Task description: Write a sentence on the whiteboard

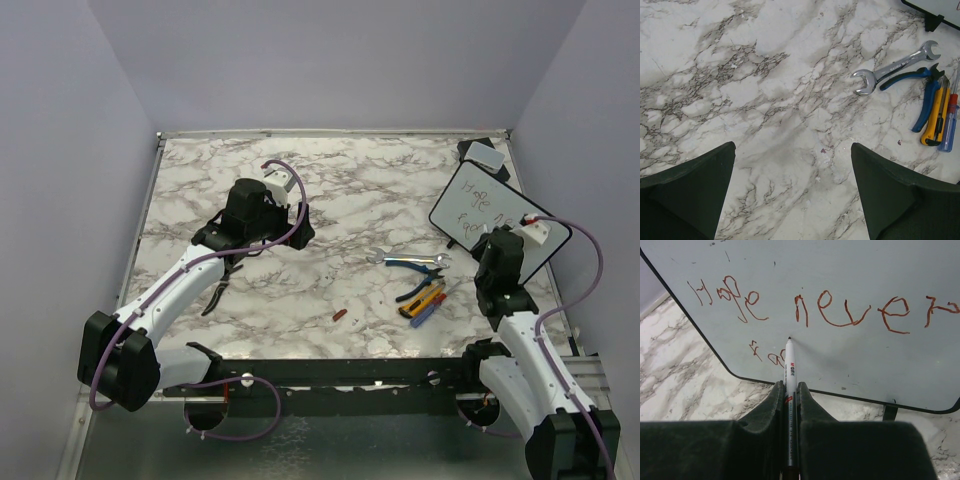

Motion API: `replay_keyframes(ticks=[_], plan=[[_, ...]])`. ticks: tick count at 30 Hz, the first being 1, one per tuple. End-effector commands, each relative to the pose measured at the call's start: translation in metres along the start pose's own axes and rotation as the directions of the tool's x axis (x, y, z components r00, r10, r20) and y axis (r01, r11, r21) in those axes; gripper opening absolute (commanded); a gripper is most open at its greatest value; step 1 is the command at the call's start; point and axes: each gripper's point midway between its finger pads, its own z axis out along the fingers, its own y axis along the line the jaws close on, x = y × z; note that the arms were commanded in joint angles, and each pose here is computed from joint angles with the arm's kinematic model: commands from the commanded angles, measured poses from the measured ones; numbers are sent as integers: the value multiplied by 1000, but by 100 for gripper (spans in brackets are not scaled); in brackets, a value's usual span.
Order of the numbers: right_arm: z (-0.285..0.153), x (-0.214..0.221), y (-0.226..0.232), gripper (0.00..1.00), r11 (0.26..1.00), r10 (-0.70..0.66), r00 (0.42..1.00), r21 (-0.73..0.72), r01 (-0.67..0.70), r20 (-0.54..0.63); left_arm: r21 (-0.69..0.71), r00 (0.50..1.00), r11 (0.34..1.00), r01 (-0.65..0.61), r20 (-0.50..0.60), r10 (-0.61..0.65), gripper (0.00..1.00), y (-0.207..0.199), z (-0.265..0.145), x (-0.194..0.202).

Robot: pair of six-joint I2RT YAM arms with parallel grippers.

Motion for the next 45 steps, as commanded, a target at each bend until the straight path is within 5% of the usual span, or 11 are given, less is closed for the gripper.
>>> replay_keyframes(ticks=[1, 25, 45], plan=[[-2, -17, -6, 1, 999, -4, 999, 42, 2, 48, 7, 1000, 1000, -4, 20, 4, 99, -1, -2, -3], [-1, 38, -17, 1, 999, -10, 993, 48, 15, -119, 12, 1000, 1000, -5, 23, 5, 99, -2, -3, -4], [-14, 18, -10, 0, 1000, 19, 997, -1, -19, -68, 14, 1000, 1000, -4, 27, 3, 99, -3, -4, -5]])
